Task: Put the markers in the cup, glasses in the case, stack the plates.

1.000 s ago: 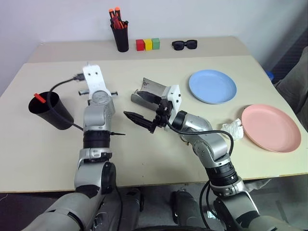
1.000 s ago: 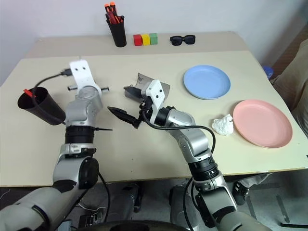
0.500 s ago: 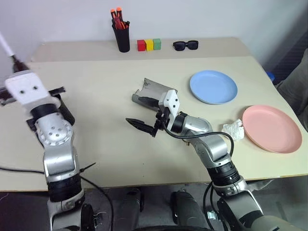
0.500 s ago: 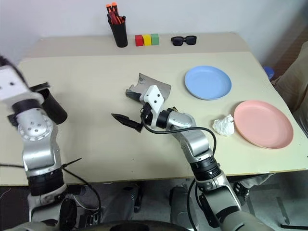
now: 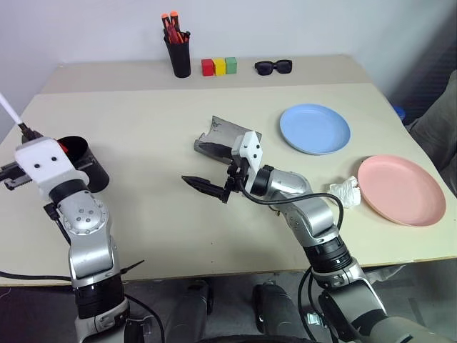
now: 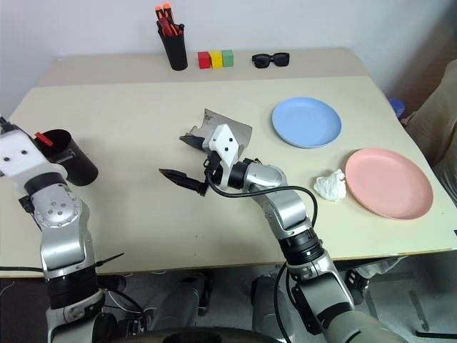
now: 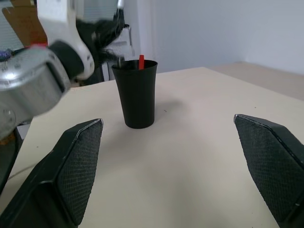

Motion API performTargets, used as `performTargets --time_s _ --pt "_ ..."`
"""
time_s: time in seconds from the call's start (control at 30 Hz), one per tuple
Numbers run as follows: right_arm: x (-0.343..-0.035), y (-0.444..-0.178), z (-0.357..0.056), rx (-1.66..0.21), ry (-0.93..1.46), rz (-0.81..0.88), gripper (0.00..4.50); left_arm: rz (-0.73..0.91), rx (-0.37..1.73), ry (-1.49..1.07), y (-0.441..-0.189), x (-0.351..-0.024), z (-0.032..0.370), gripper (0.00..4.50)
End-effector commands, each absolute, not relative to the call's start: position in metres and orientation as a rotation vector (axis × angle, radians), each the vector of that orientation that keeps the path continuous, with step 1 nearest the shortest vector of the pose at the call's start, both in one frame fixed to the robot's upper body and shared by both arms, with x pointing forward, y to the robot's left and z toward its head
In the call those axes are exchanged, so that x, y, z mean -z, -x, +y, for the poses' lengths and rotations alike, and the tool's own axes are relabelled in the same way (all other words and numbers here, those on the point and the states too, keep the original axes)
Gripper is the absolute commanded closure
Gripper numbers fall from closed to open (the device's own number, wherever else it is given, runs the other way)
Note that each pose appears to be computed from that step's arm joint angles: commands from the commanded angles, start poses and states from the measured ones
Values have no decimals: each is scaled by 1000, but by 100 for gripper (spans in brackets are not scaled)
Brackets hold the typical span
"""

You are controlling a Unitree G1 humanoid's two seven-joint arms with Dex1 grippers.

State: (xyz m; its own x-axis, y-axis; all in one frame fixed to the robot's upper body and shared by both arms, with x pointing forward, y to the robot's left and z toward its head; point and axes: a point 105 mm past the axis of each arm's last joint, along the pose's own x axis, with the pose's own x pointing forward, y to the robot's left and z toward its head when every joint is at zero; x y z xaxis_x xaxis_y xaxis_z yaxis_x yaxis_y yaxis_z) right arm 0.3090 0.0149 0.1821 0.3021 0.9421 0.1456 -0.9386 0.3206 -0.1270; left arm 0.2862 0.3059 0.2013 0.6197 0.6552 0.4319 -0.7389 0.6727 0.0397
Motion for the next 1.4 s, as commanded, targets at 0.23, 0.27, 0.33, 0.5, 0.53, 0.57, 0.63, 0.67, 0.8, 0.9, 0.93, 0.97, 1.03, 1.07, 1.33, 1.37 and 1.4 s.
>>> performTargets --time_s 0.23,0.27,0.33,0.5,0.53,0.57,0.63,0.67,0.8,0.9,0.93,0.97,1.03,1.07,1.33,1.37,1.4 --pt "-196 -304 16 -1249 6 -270 0 -432 -817 -230 -287 -201 308 152" --pt "-196 -304 16 -1248 5 -270 0 -431 -816 -230 -287 -200 308 102" --pt "-196 -304 16 -1248 5 -270 0 -428 -817 -226 -288 -200 308 102" --pt "-195 -303 16 -1249 3 -270 0 -424 -815 -221 -288 -198 308 102" --pt "-195 -303 16 -1250 3 -269 0 -427 -812 -220 -288 -199 307 102" --pt "-195 -303 16 -1250 2 -269 0 -437 -799 -219 -288 -201 305 102" --pt "-195 -303 16 -1252 2 -269 0 -452 -780 -222 -290 -205 302 102" --pt "-195 -303 16 -1252 2 -269 0 -459 -772 -215 -291 -207 300 102" --pt "-197 -307 11 -1232 12 -269 0 -527 -523 -180 -314 -229 263 102" --pt "-199 -313 -5 -1197 48 -263 0 -478 -99 -175 -343 -236 198 10" --pt "-199 -314 -12 -1188 68 -257 0 -434 33 -189 -350 -232 177 1" --pt "-199 -315 -16 -1183 86 -250 0 -391 119 -213 -354 -227 164 1" --pt "-195 -317 -25 -1165 139 -224 0 -278 266 -270 -361 -212 144 1" --pt "-192 -319 -31 -1148 183 -208 0 -237 359 -331 -364 -205 133 1" --pt "-177 -332 -110 -942 471 -54 0 -7 765 -500 -401 -177 100 1" --pt "-177 -330 -120 -924 488 -40 0 15 814 -513 -403 -175 96 1" --pt "-178 -328 -129 -906 506 -30 0 42 865 -524 -406 -171 93 1"
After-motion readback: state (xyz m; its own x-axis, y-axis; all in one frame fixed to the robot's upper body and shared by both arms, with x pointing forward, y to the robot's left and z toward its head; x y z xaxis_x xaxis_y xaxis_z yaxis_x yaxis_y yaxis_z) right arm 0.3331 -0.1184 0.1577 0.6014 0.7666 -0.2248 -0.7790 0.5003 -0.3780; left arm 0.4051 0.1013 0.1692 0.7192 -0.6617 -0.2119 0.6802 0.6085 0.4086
